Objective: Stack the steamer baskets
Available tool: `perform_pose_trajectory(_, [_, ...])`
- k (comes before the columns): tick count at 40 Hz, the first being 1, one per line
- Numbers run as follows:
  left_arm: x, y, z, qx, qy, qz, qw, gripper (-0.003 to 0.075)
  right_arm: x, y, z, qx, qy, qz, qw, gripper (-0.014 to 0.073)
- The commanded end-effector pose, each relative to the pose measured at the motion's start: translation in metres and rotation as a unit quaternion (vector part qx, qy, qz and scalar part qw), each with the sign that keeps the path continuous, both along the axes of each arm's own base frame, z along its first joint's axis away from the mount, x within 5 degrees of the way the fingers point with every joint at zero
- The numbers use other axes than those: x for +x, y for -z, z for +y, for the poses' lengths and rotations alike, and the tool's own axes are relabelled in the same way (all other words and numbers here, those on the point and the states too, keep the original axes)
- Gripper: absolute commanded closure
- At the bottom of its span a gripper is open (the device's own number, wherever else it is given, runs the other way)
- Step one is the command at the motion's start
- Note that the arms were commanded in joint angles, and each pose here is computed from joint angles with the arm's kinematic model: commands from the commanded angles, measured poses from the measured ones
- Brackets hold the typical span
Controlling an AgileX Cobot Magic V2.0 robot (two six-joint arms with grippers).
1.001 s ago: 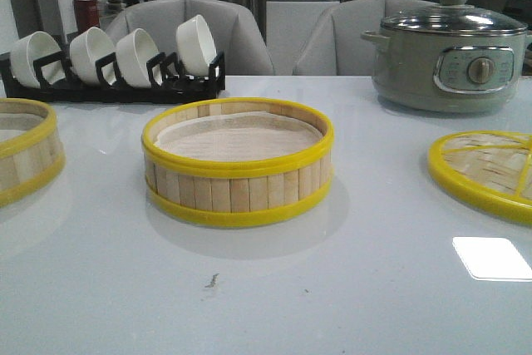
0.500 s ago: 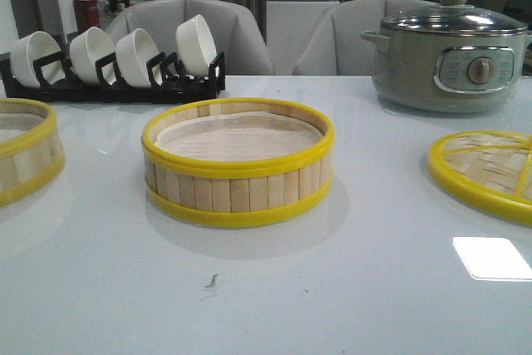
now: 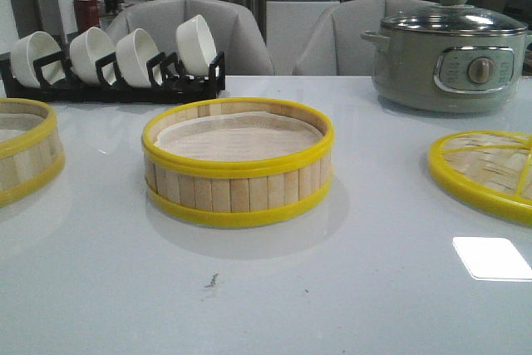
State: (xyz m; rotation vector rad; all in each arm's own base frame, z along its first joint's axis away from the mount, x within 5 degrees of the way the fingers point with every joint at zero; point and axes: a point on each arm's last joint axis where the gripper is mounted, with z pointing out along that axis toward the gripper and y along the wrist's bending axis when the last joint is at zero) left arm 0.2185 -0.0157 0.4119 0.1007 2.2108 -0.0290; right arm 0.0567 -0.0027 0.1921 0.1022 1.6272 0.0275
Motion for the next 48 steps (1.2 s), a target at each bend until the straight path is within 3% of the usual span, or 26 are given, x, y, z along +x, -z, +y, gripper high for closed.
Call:
perform_pose_trajectory(1, [-0.002, -0.017, -0.001, -0.005, 0.002, -0.055, 0.998, 0.0634, -0.002, -0.015, 0.000, -0.008, -0.001, -0.064, 0.998, 0.0540])
perform_pose_trajectory(20, [-0.002, -0.017, -0.001, -0.005, 0.002, -0.055, 0.998, 0.0634, -0.003, -0.022, 0.001, -0.017, -0.003, -0.104, 0.994, 0.0540])
perform_pose_trajectory(27, [-0.002, -0.017, -0.001, -0.005, 0.002, -0.055, 0.998, 0.0634, -0.007, -0.039, 0.001, -0.020, -0.004, -0.155, 0.988, 0.0540])
perform_pose_trajectory(30, [-0.002, -0.017, -0.001, -0.005, 0.002, -0.055, 0.998, 0.0634, -0.012, -0.063, 0.001, -0.021, -0.001, -0.155, 0.988, 0.0540])
perform_pose_trajectory(34, [-0.001, -0.017, -0.001, -0.005, 0.002, -0.056, 0.998, 0.0634, -0.012, -0.106, 0.000, -0.022, 0.004, -0.101, 0.995, 0.0540])
perform_pose_trajectory(39, [-0.001, -0.017, -0.001, -0.009, 0.002, -0.057, 0.998, 0.0634, 0.021, -0.149, -0.002, -0.017, 0.008, 0.015, 1.000, 0.0540])
perform_pose_trajectory(44, [-0.001, -0.017, -0.001, -0.009, 0.002, -0.057, 0.998, 0.0634, 0.060, -0.172, -0.005, -0.012, 0.010, 0.106, 0.994, 0.0540])
perform_pose_trajectory(48, [-0.002, -0.017, -0.001, -0.009, 0.002, -0.055, 0.998, 0.0634, 0.079, -0.187, -0.005, -0.003, 0.008, 0.137, 0.991, 0.0540])
